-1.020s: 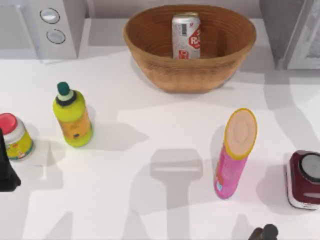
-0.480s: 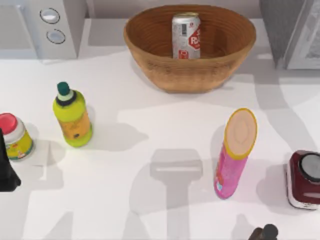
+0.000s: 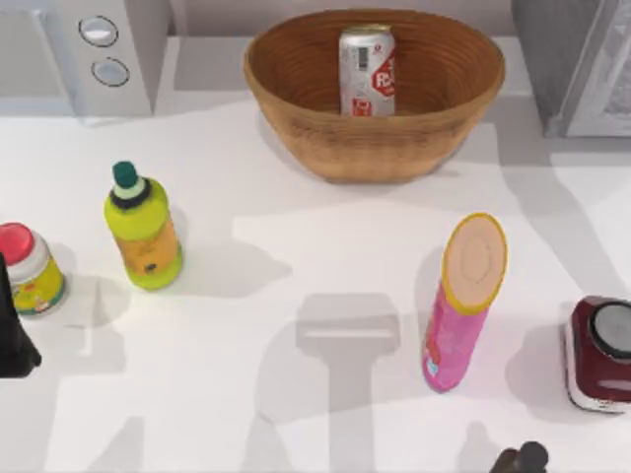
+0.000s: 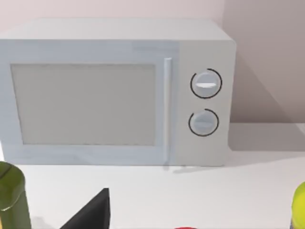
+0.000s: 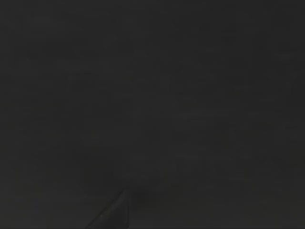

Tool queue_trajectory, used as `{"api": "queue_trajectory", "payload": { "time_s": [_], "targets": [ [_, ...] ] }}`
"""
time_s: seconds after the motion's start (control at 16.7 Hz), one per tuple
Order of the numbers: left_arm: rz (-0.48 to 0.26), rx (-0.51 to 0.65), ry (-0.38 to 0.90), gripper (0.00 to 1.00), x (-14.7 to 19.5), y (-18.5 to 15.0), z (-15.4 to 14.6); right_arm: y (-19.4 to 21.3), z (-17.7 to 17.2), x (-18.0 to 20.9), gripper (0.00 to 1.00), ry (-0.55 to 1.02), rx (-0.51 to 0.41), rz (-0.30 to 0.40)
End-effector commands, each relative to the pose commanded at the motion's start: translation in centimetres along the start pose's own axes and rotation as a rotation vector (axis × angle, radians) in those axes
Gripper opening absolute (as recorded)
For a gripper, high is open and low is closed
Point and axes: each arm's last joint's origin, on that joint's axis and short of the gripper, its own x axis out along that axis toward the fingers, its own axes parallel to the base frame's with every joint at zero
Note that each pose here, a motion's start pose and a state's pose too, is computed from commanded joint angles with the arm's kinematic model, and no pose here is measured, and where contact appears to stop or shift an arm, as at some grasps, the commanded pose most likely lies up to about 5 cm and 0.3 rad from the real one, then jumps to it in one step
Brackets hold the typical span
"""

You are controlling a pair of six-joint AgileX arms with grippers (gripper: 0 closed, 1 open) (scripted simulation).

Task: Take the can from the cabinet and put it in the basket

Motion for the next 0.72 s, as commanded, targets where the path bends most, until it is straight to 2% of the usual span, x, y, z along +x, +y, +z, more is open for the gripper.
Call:
{"api": "queue_trajectory", "payload": {
  "time_s": [0.36, 0.72],
  "targets": [
    [0.000, 0.000, 0.000, 1.00, 0.0, 0.0, 0.0, -1.2, -0.5, -2.3, 1.00, -0.017, 0.003, 0.010],
    [0.000, 0.000, 0.000, 1.00, 0.0, 0.0, 0.0, -4.8, -5.0, -8.0, 1.00, -0.032, 0.002, 0.017]
  ]
}}
